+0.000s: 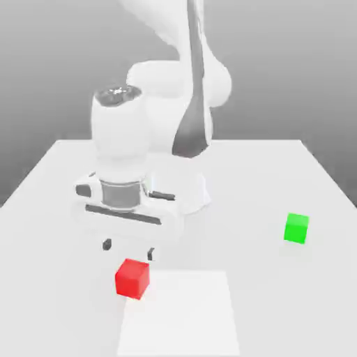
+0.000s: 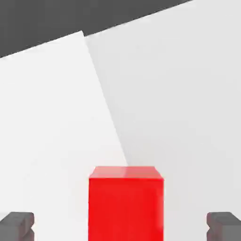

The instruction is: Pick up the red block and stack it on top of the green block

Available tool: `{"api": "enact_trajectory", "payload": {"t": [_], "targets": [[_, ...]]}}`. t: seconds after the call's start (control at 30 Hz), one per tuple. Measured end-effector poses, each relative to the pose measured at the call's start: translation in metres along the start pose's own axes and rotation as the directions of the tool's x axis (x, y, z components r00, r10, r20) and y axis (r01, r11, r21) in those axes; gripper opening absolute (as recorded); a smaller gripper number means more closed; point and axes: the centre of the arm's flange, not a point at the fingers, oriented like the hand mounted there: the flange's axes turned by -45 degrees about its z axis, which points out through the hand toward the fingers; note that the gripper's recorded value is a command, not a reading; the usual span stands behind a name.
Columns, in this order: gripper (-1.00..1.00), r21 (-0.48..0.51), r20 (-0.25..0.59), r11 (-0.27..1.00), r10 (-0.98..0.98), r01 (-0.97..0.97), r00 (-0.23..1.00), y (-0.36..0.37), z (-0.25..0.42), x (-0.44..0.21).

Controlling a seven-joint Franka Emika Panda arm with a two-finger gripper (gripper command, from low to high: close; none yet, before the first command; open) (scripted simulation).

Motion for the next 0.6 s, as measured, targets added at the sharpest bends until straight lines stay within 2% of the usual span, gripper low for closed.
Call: {"api": "enact_trajectory", "payload": {"t": [0.1,0.13,0.37,0.6], "targets": [[0.00,-0.001,0.003,1.000,0.002,-0.002,1.000,0.001,0.028,-0.002],[-1.00,0.000,0.003,1.000,0.002,-0.002,1.000,0.001,0.037,-0.002],[-1.00,0.000,0.004,1.000,0.002,-0.002,1.000,0.001,0.039,-0.003],[-1.00,0.001,0.003,1.000,-0.001,0.001,1.000,0.000,-0.017,-0.003]]}}
